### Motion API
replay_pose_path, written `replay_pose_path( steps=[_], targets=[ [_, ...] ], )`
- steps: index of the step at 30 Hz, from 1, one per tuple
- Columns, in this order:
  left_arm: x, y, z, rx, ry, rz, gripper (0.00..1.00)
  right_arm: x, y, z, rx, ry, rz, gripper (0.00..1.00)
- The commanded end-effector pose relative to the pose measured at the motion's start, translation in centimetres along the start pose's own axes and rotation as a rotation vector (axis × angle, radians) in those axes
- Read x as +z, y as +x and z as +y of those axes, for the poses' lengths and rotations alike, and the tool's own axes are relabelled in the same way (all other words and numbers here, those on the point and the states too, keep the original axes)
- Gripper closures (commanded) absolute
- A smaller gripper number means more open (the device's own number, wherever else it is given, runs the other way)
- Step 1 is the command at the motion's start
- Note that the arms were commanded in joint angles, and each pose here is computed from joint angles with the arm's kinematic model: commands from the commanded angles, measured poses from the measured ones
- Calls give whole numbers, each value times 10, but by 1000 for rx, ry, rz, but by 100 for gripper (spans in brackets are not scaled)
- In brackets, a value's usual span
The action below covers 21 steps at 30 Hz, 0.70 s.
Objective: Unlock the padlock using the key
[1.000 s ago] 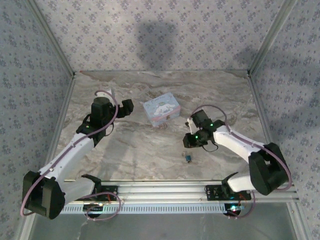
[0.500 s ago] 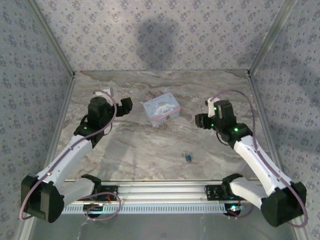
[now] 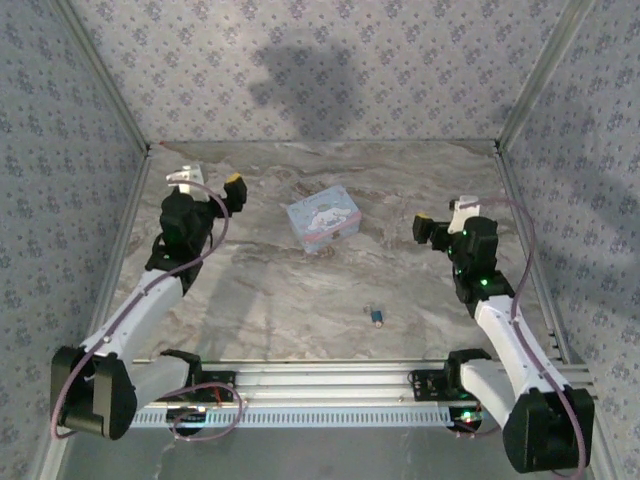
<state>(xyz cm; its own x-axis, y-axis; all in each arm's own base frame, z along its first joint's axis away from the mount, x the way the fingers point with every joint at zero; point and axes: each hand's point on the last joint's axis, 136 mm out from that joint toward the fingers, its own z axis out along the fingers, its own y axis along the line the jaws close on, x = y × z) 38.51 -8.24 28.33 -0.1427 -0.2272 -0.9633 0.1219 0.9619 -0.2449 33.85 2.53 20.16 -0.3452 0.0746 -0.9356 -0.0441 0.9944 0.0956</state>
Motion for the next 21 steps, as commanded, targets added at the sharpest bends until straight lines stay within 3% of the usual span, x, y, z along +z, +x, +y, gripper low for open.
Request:
replay_pose_path(
  steps=[1,10,16,21],
  targets=[
    [2,6,2,76,11,-21,2,11,0,-18,-1,62,-80,0],
    [2,58,38,171,-122,109,2,47,33,-36,-30,76,-71,0],
    [2,72,58,184,-175,139,2,59,23,-35,-75,26,-112,0],
    [2,86,72,182,-208,176,2,66,24,-40,-71,27,-70,0]
  ],
)
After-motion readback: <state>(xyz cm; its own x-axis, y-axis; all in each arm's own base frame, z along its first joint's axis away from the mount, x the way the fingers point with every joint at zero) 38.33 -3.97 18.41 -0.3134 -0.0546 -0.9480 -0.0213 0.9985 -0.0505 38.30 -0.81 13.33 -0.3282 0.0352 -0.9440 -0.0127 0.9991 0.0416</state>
